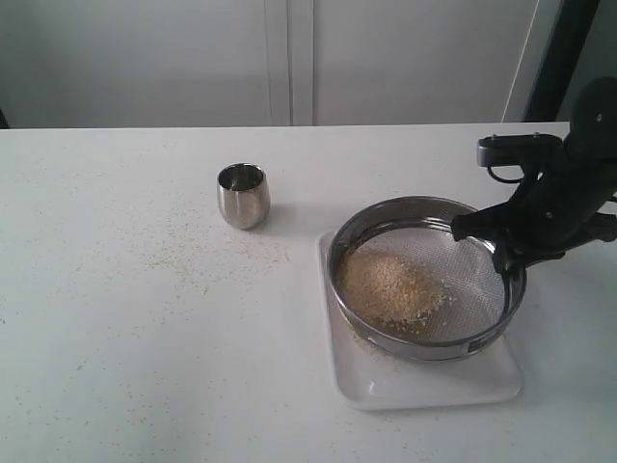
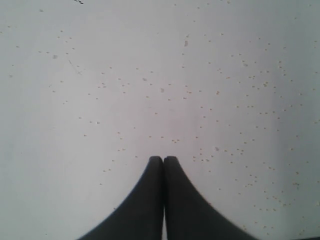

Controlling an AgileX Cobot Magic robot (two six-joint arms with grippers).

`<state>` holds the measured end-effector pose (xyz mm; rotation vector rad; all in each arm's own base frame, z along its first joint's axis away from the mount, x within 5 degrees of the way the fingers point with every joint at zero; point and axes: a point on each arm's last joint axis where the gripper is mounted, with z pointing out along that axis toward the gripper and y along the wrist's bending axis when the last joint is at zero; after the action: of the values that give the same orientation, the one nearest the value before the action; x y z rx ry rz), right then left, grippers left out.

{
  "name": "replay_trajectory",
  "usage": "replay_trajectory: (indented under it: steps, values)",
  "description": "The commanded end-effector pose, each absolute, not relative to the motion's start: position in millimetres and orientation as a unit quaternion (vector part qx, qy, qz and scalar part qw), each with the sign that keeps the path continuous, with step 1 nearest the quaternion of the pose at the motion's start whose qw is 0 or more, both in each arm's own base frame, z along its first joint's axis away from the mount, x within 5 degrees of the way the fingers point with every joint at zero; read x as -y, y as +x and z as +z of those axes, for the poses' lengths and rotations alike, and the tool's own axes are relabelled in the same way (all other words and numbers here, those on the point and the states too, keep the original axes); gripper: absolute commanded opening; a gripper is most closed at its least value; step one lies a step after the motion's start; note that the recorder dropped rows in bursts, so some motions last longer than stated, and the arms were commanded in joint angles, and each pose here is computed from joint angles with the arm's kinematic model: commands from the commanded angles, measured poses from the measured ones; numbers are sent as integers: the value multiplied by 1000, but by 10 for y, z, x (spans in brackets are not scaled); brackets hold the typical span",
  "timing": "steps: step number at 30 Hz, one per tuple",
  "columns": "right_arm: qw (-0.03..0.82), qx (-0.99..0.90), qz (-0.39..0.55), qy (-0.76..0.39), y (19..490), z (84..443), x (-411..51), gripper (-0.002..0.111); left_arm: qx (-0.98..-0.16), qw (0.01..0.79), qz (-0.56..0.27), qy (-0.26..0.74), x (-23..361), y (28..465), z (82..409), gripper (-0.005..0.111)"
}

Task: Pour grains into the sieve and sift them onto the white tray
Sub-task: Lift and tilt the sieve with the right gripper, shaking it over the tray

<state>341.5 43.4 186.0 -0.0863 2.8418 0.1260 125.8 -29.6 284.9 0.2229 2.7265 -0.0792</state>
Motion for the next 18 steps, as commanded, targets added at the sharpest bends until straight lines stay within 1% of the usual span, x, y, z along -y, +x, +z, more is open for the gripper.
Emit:
replay_trajectory:
  steps: [1,4,9,10,12,14,18]
  values:
    - [149,-987,63,-14,3269,1917,-442,0,-977,194,-30,79,291,1228,2841,0]
    - [166,-983,73,-3,3190,1944,-445,0,-977,194,-30,79,291,1228,2841,0]
    - [199,-977,75,7,3307,1882,-435,0,-977,194,-30,79,291,1228,2841,0]
    - [195,-977,80,16,3334,1854,-429,0,-977,194,-30,79,291,1228,2841,0]
    - [153,-983,98,40,3323,1774,-402,0,-977,194,-30,79,291,1228,2841,0]
    - [125,-985,110,35,3246,1762,-372,0,-977,194,-30,79,291,1228,2841,0]
    - [163,-979,111,42,3095,1855,-324,0,-977,194,-30,79,291,1228,2841,0]
